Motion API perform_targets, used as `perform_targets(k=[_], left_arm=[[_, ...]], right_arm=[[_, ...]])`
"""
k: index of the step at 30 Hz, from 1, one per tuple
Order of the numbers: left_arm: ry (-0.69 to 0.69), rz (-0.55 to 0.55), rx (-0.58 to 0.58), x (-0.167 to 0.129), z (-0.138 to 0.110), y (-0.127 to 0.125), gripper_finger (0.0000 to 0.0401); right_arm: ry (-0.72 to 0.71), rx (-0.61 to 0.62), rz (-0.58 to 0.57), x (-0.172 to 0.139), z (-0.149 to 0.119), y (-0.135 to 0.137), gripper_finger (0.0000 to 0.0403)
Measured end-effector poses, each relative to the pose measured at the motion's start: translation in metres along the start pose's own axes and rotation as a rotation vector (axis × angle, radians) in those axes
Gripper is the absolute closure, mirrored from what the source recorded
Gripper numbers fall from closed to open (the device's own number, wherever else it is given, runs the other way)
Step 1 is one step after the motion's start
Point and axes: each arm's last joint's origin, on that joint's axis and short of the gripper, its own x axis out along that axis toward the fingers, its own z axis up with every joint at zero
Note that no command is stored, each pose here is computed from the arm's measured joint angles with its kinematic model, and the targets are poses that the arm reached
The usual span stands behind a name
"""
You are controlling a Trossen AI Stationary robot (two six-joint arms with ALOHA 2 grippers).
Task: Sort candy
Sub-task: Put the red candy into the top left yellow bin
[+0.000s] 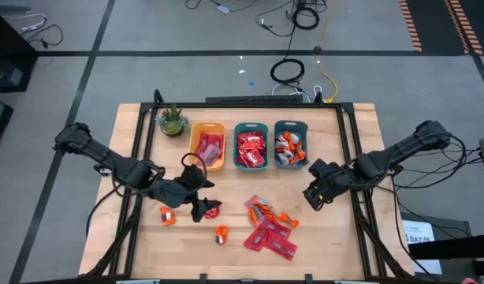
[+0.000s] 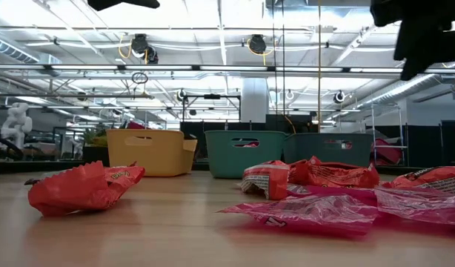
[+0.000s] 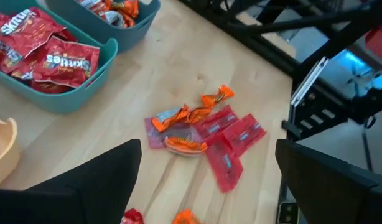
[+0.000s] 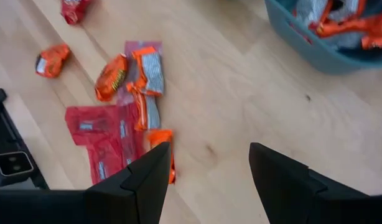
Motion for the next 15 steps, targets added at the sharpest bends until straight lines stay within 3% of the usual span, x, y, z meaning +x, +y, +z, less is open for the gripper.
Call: perform_targets(k=[8,15], left_arm=[[-0.038,-0.004,-0.033,0.017,0.004,-0.003,0.0021],[-0.071,-0.180,0.039,0.076,-0.008,-0.029,0.0021]], right_arm=[[0.027,-0.048,0.014,-0.005,-0.020,0.005,0.0193],[0.070,-0.137,0.010,-0.004,-0.043,0.003,0.0193]])
